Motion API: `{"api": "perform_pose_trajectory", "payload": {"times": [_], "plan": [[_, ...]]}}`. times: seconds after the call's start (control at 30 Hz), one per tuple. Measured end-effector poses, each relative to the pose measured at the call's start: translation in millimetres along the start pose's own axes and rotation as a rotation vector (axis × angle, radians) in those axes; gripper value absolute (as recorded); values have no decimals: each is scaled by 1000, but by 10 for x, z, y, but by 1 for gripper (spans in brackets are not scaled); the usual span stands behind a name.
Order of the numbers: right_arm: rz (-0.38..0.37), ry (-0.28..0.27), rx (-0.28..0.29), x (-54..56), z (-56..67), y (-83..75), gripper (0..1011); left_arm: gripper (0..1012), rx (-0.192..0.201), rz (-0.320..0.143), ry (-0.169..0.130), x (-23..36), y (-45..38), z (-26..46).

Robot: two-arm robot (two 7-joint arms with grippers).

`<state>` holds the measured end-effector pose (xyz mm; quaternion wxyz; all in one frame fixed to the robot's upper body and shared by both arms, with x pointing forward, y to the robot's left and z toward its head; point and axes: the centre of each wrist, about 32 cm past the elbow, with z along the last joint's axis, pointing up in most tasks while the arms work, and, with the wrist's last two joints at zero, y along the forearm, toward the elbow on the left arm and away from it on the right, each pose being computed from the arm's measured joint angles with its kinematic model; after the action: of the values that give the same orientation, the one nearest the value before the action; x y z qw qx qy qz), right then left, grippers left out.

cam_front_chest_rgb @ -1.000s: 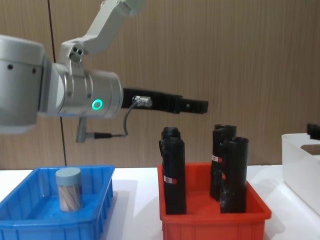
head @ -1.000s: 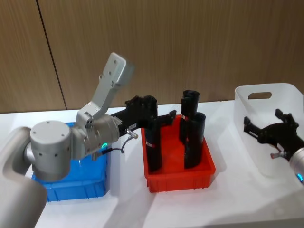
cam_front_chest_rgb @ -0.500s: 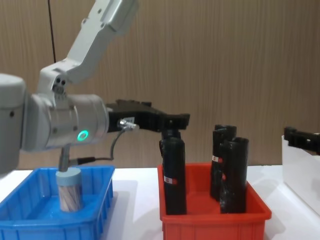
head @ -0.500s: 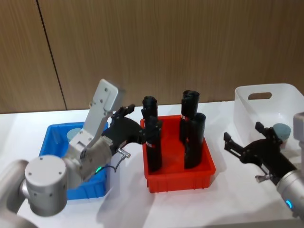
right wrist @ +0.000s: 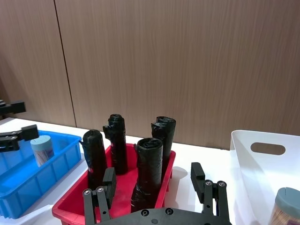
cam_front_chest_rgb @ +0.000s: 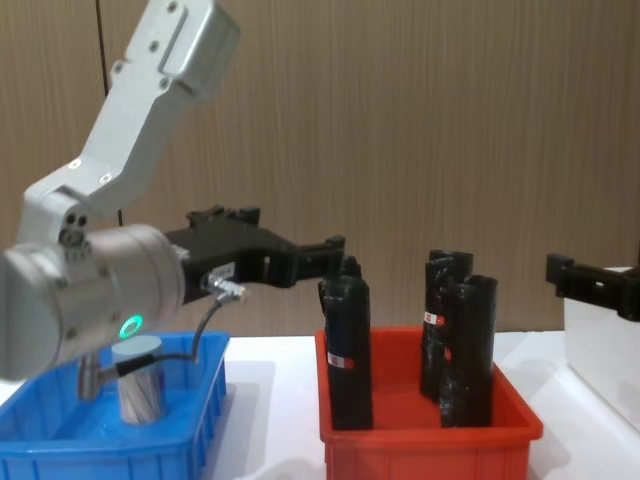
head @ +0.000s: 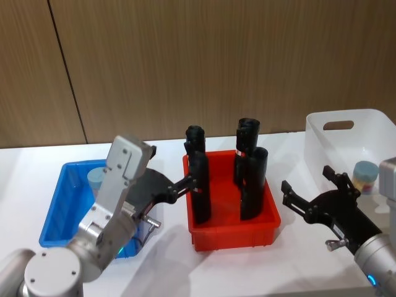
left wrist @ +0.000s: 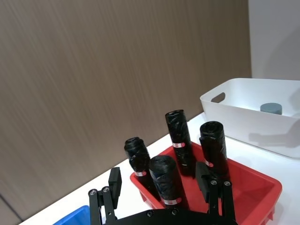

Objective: Pick the cotton swabs from the blue box and place them into the white box.

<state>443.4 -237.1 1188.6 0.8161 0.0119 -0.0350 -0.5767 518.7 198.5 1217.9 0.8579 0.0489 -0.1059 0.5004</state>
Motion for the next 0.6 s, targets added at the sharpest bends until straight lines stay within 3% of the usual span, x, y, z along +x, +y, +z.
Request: {"api": "perform_pose_trajectory", "payload": {"times": [0.23,0.6], "plan": [[0,0,1,0,2,-1,1002,1000,-33,58,-14,-119,174,-75],[0,0,1,0,2,0,1002,1000,-47,78,-18,-161,234,-95]]}}
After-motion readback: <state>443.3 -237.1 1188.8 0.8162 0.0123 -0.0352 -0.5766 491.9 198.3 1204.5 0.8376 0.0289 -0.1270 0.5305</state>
